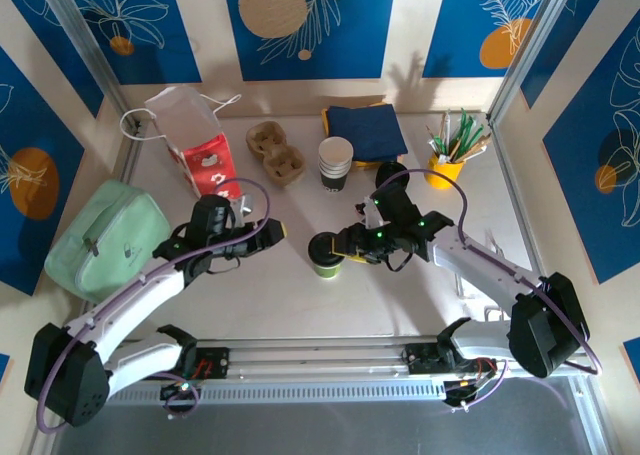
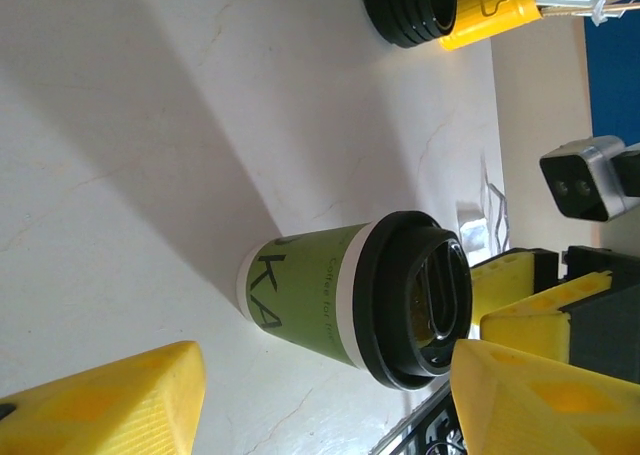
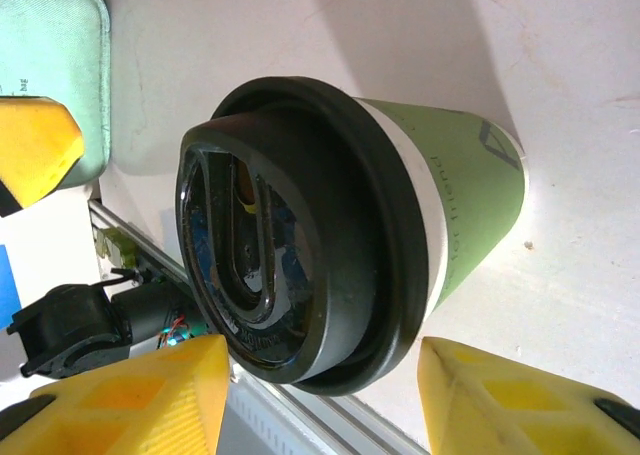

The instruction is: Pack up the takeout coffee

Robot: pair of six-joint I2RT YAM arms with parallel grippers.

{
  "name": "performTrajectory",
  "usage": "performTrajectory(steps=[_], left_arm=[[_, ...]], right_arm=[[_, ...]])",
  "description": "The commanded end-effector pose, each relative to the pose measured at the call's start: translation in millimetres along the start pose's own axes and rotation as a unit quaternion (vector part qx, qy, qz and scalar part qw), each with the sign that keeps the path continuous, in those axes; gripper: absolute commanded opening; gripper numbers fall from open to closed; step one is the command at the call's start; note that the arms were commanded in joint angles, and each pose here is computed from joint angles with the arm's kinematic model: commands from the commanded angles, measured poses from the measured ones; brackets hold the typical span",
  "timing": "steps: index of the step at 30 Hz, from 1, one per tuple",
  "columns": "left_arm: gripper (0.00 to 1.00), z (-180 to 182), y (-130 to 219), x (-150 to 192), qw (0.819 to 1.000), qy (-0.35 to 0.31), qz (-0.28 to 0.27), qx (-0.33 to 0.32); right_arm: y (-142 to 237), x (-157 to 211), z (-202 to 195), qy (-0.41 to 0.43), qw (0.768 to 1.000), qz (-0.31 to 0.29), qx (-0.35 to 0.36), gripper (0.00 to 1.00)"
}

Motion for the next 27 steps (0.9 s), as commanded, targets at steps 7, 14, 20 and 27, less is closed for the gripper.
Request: performTrajectory(steps=[7,14,20,27], left_arm=[[0.82,-28.9,-18.5,1.5,0.997,-0.066,0.032,0.025],[0.71,-40.5,-46.6,4.9,0.994,-0.079,0.063,0.044],[0.62,-38.0,-63.8,11.7,0.992,-0.082,0.084,0.042],[0.51,-37.1,-72.7,21.2,0.990,-0.088,0.102,0.039]], right_arm=[[27.1,-4.8,2.2,0.016,0.999,-0.036,-0.028,0.54],[24.0,-6.4,3.9,0.011,0.998,-0.034,-0.048,0.55],[17.4,-8.7,2.6,0.009,0.998,-0.032,-0.045,0.55],[10.7,-10.8,-1.4,0.003,0.999,-0.026,-0.035,0.55]])
Point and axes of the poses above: each hand's point on the last joint's axis, 136 mm out from that joint toward the fingers, its own y axis back along the fingers, its own z axis along the line the jaws close on, x = y × z, the point moved 1 cm from there along y, back along the fingers, and after that the axes turned 3 degrees about -y, right-handed, at the moved point
